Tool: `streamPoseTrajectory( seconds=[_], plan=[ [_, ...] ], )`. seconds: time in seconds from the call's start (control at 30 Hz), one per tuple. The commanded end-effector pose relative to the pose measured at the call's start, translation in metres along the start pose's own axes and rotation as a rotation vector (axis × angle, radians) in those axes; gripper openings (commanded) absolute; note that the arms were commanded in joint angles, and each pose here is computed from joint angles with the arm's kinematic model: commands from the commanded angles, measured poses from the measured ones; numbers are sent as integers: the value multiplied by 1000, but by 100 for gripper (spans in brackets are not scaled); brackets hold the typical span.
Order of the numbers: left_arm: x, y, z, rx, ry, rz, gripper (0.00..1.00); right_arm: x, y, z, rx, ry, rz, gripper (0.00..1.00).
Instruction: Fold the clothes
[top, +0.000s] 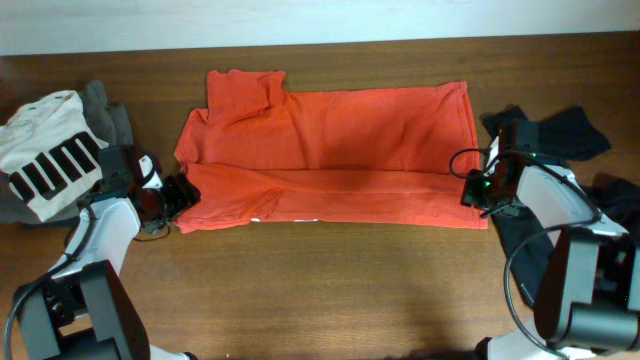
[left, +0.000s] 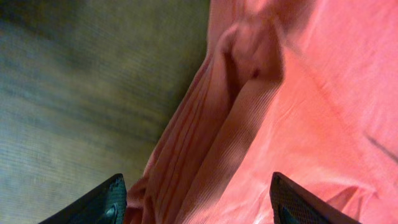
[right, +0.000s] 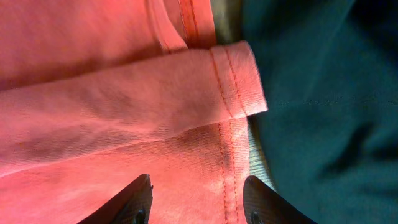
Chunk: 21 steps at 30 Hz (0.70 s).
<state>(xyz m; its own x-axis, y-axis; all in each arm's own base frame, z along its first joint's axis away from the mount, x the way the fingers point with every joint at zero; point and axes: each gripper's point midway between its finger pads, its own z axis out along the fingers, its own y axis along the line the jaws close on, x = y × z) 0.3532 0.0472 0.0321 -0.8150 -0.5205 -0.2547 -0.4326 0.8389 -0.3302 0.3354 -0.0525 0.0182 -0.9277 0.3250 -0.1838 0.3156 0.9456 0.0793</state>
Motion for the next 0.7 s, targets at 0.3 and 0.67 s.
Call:
streamPoseTrajectory(
  seconds=[0.3,0.67],
  plan=[
    [23,10,2,-40,92,-11,83,34,-3,34,-1,168,-14,52],
    [19,7,12,-33,81,6,80,56,-7,35,17,262,-8,32]
  ],
)
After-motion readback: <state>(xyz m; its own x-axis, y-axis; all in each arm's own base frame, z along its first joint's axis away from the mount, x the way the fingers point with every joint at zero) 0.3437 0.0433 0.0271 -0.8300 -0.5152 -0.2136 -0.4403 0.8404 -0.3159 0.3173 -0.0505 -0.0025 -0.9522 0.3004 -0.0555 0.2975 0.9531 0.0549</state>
